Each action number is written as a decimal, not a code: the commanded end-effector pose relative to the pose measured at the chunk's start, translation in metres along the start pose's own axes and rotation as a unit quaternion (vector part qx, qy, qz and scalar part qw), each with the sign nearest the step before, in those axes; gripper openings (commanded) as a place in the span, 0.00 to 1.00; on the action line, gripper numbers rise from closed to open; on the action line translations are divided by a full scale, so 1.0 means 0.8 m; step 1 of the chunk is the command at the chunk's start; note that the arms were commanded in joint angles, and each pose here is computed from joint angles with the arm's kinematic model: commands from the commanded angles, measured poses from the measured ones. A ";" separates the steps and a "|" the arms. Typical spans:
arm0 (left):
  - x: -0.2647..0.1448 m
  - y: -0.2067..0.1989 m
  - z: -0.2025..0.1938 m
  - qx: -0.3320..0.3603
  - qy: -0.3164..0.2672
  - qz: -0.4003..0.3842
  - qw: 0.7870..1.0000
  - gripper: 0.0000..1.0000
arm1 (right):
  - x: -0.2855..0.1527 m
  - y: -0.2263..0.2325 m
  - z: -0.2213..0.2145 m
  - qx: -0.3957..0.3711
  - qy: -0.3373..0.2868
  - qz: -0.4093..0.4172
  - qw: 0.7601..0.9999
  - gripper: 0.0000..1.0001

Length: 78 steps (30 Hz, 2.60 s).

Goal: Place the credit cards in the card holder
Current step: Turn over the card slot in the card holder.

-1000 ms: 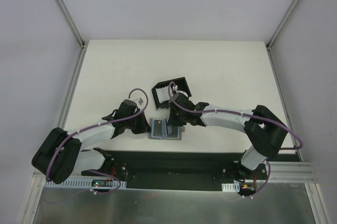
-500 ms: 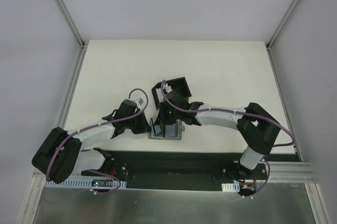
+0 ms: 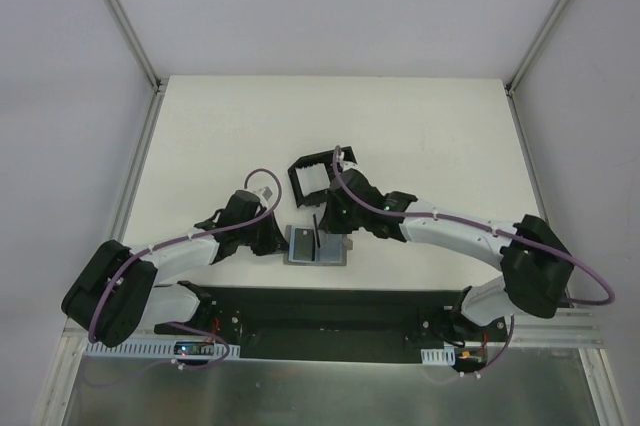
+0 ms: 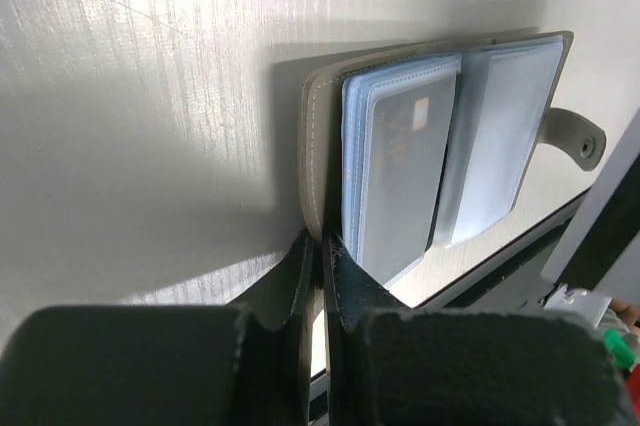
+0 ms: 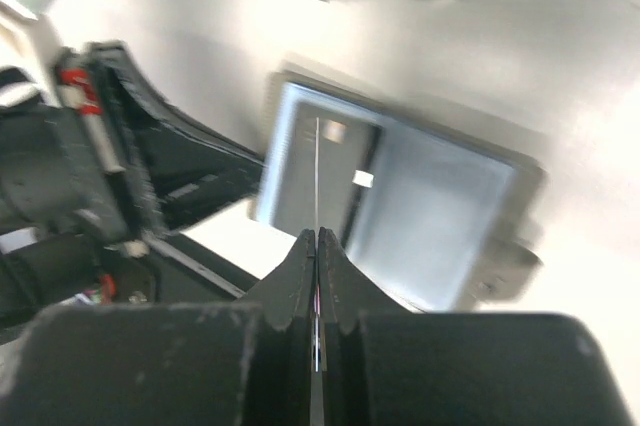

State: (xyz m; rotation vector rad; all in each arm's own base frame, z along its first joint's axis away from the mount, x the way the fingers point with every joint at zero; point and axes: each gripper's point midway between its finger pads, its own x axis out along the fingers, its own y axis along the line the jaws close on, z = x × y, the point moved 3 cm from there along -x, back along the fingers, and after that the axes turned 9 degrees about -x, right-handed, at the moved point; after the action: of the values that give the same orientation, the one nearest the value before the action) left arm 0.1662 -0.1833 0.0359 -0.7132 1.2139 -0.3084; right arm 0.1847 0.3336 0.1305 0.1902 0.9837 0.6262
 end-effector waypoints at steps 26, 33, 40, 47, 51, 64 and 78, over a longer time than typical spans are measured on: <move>0.000 0.037 -0.016 -0.011 0.016 0.059 0.998 0.00 | -0.002 -0.078 -0.053 0.030 0.056 -0.127 0.990 0.00; 0.001 0.036 -0.017 -0.010 0.019 0.056 0.998 0.00 | 0.019 -0.077 -0.064 0.056 0.071 -0.106 0.990 0.00; 0.002 0.037 -0.019 -0.010 0.024 0.056 0.998 0.00 | 0.029 -0.083 -0.071 0.062 0.085 -0.107 0.989 0.00; 0.003 0.037 -0.019 -0.010 0.024 0.054 0.998 0.00 | 0.050 -0.067 -0.073 0.070 0.099 -0.058 0.991 0.00; 0.004 0.041 -0.021 -0.015 0.023 0.057 0.998 0.00 | 0.051 -0.044 -0.056 0.064 0.075 -0.007 0.995 0.00; 0.011 0.061 -0.026 -0.040 0.024 0.095 0.994 0.00 | 0.029 0.018 -0.020 0.004 0.026 0.047 0.999 0.00; 0.013 0.072 -0.028 -0.049 0.023 0.113 0.992 0.00 | -0.016 -0.043 -0.012 -0.019 0.016 -0.091 0.996 0.00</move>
State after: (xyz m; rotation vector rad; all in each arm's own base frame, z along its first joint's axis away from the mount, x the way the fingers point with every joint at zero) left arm 0.1735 -0.1897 0.0288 -0.7804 1.2187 -0.2830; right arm 0.1750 0.3404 0.1046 0.1242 1.0518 0.6371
